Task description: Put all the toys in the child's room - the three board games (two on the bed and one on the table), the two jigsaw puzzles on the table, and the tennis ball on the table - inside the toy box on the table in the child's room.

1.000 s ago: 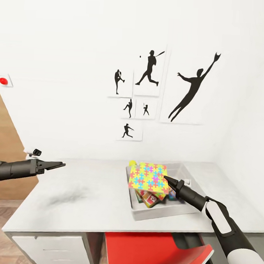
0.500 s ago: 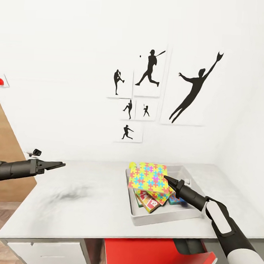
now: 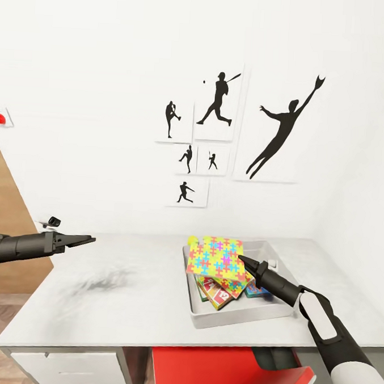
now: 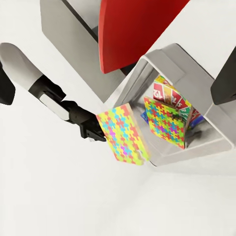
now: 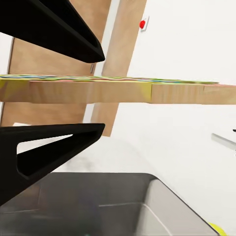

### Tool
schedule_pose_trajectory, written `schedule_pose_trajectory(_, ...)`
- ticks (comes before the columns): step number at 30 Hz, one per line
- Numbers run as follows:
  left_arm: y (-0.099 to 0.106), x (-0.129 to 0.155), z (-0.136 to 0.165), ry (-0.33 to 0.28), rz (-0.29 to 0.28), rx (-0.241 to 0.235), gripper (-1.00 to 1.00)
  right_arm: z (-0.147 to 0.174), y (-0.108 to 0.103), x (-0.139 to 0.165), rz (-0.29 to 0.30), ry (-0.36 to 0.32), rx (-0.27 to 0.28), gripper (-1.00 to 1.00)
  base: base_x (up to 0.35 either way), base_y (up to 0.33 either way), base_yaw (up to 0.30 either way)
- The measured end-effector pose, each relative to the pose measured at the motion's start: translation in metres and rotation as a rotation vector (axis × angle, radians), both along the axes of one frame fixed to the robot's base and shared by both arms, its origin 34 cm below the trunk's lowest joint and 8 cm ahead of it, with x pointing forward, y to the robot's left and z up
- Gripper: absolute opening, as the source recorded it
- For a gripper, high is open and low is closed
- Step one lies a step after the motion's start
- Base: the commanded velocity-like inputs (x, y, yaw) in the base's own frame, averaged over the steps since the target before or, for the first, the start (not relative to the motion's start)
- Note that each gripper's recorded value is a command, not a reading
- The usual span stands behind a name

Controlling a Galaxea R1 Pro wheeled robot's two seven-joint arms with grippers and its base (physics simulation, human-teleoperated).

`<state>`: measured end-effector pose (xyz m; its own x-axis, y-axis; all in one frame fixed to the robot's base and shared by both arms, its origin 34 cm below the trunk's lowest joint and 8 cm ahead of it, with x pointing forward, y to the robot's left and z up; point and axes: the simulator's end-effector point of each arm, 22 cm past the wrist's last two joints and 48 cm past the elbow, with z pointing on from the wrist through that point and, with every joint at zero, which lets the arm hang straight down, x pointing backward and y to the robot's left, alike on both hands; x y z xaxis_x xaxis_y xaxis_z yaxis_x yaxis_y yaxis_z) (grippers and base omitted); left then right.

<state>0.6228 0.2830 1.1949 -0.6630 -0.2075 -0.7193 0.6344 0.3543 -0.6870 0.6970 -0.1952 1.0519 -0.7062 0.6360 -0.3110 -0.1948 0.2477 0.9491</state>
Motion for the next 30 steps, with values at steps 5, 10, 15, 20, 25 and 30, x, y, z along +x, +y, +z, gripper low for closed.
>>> schedule_pose_trajectory(5, -0.002, 0.0, -0.001, 0.001, -0.003, -0.002, 1.0, -0.005, -0.001, 0.001, -0.006, 0.014, -0.011, -1.0, 0.0, 0.0, 0.0)
schedule_pose_trajectory(10, -0.003, 0.0, -0.001, 0.001, -0.004, -0.002, 1.0, -0.003, -0.003, 0.009, -0.011, 0.033, -0.041, -1.0, 0.0, 0.0, 0.0)
schedule_pose_trajectory(15, -0.003, 0.0, -0.001, 0.0, -0.004, -0.001, 1.0, -0.002, -0.008, 0.022, -0.011, 0.081, -0.104, -1.0, 0.0, 0.0, 0.0)
schedule_pose_trajectory(20, -0.002, 0.0, -0.001, 0.0, -0.004, -0.001, 1.0, -0.012, -0.034, 0.03, -0.05, 0.13, -0.179, -1.0, 0.0, 0.0, 0.0)
schedule_pose_trajectory(25, -0.003, 0.0, -0.001, 0.0, -0.004, -0.001, 1.0, -0.026, -0.058, 0.03, -0.079, 0.173, -0.205, -1.0, 0.0, 0.0, 0.0)
schedule_pose_trajectory(30, -0.003, 0.0, -0.001, 0.0, -0.004, -0.001, 1.0, -0.03, -0.074, 0.037, -0.106, 0.202, -0.205, -1.0, 0.0, 0.0, 0.0)
